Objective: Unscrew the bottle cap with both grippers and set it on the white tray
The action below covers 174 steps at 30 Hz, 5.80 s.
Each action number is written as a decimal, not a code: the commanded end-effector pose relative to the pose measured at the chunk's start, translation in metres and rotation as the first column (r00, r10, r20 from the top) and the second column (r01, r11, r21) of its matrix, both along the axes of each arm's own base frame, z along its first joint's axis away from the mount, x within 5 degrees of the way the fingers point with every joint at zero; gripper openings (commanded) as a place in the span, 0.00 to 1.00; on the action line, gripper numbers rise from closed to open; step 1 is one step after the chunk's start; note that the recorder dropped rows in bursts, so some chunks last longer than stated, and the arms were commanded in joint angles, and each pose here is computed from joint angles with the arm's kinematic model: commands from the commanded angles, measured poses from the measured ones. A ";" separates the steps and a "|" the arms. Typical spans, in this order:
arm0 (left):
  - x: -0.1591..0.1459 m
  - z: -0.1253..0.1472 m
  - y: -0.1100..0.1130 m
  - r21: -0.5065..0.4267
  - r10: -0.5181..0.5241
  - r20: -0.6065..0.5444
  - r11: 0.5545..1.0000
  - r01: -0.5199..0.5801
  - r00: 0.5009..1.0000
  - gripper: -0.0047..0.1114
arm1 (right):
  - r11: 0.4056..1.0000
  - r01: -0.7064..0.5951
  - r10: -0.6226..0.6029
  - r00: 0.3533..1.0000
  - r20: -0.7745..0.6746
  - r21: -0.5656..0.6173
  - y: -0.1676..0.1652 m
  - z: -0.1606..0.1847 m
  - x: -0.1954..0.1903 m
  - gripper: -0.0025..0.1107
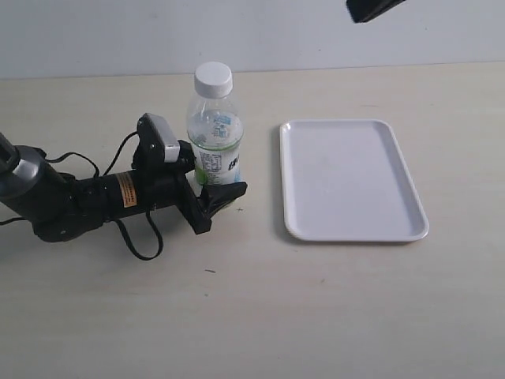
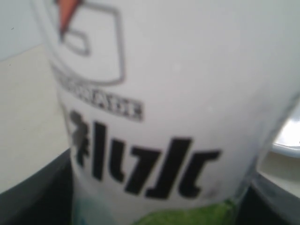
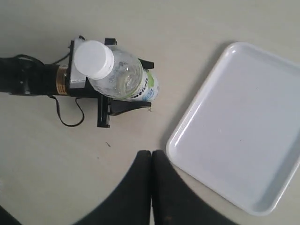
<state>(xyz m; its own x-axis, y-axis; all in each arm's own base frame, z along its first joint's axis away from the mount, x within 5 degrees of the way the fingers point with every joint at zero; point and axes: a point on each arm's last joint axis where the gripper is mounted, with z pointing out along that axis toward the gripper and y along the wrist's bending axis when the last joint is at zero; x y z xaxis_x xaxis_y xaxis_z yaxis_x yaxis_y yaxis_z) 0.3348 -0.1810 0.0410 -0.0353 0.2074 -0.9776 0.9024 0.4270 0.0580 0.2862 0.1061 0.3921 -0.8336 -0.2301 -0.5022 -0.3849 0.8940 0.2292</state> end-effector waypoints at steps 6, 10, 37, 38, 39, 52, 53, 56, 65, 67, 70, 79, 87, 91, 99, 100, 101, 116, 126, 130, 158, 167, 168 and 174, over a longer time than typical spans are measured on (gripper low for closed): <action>-0.001 0.013 -0.002 0.051 -0.037 0.015 0.998 0.036 0.999 0.04 | 0.990 -0.099 0.097 0.995 -0.026 -0.096 0.078 -0.023 0.039 0.02; -0.001 0.013 -0.002 0.050 -0.037 0.010 0.998 0.037 0.999 0.04 | 0.985 -0.136 0.134 0.991 -0.022 -0.105 0.098 -0.031 0.051 0.11; 0.000 0.010 -0.001 0.096 -0.032 0.010 0.995 0.031 0.999 0.04 | 0.967 -0.178 0.169 0.984 -0.062 -0.184 0.110 -0.064 0.072 0.58; 0.000 0.010 -0.001 0.100 -0.035 0.017 0.994 0.033 0.999 0.04 | 0.967 -0.178 0.170 0.984 -0.062 -0.184 0.110 -0.064 0.072 0.58; 0.000 0.010 -0.001 0.100 -0.035 0.018 0.994 0.033 0.999 0.04 | 0.966 -0.182 0.174 0.983 -0.061 -0.186 0.110 -0.064 0.072 0.58; 0.000 0.009 0.000 0.112 -0.035 0.020 0.993 0.033 0.999 0.04 | 0.962 -0.199 0.191 0.980 -0.059 -0.185 0.111 -0.064 0.071 0.58; 0.000 0.009 0.000 0.112 -0.035 0.020 0.993 0.033 0.999 0.04 | 0.962 -0.199 0.191 0.980 -0.061 -0.186 0.111 -0.064 0.072 0.58; 0.000 0.009 0.000 0.113 -0.038 0.021 0.993 0.036 0.999 0.04 | 0.957 -0.214 0.204 0.977 -0.069 -0.195 0.112 -0.069 0.074 0.58; 0.000 0.009 0.000 0.124 -0.044 0.039 0.992 0.039 0.998 0.04 | 0.952 -0.225 0.213 0.974 -0.081 -0.206 0.114 -0.076 0.077 0.55; 0.000 0.009 0.000 0.124 -0.044 0.039 0.992 0.039 0.998 0.04 | 0.952 -0.225 0.213 0.974 -0.081 -0.206 0.114 -0.076 0.077 0.53; 0.000 0.009 0.000 0.124 -0.044 0.039 0.992 0.039 0.998 0.04 | 0.952 -0.225 0.213 0.974 -0.081 -0.206 0.114 -0.076 0.077 0.51; 0.000 0.009 0.000 0.124 -0.044 0.039 0.992 0.039 0.998 0.04 | 0.957 -0.229 0.216 0.972 -0.089 -0.181 0.116 -0.076 0.075 0.11; 0.000 0.009 0.000 0.121 -0.043 0.037 0.992 0.038 0.998 0.04 | 0.938 -0.283 0.273 0.959 -0.075 -0.199 0.116 -0.076 0.075 0.02; 0.000 0.009 0.000 0.117 -0.042 0.033 0.992 0.038 0.999 0.04 | 0.903 -0.362 0.359 0.932 -0.056 -0.233 0.116 -0.076 0.075 0.02; 0.000 0.009 -0.001 0.113 -0.043 0.035 0.993 0.039 0.998 0.04 | 0.762 -0.556 0.584 0.812 -0.018 -0.332 0.116 -0.076 0.075 0.02; 0.000 0.010 -0.001 0.111 -0.043 0.036 0.993 0.039 0.998 0.04 | 0.746 -0.572 0.604 0.797 -0.016 -0.341 0.116 -0.076 0.075 0.02; 0.000 0.010 -0.001 0.105 -0.041 0.028 0.994 0.038 0.999 0.04 | 0.723 -0.593 0.631 0.776 -0.013 -0.355 0.116 -0.076 0.075 0.02; 0.000 0.010 -0.001 0.092 -0.039 0.020 0.995 0.037 0.999 0.04 | 0.115 -0.790 0.979 0.193 -0.066 -0.602 0.116 -0.076 0.075 0.02; -0.001 0.012 -0.002 0.071 -0.046 0.029 0.997 0.044 0.999 0.04 | -0.196 -0.642 0.980 -0.143 -0.135 -0.741 0.119 -0.073 0.081 0.02; -0.001 0.012 -0.002 0.072 -0.050 0.029 0.996 0.048 0.998 0.04 | -0.205 -0.638 0.978 -0.166 -0.127 -0.742 0.121 -0.072 0.081 0.09; 0.000 0.010 0.000 0.110 -0.022 -0.033 0.994 0.025 0.999 0.04 | 0.791 -0.538 0.563 0.827 -0.001 -0.291 0.119 -0.074 0.075 0.67; 0.001 0.020 0.001 0.140 -0.016 -0.072 0.990 0.026 0.997 0.04 | 0.844 -0.471 0.487 0.873 0.002 -0.255 0.119 -0.073 0.076 0.67; 0.001 0.020 0.001 0.148 -0.013 -0.075 0.989 0.024 0.997 0.04 | 0.853 -0.458 0.475 0.880 0.007 -0.249 0.120 -0.073 0.077 0.67; 0.001 0.020 0.001 0.150 -0.012 -0.076 0.988 0.023 0.997 0.04 | 0.861 -0.445 0.465 0.885 0.029 -0.246 0.120 -0.072 0.078 0.64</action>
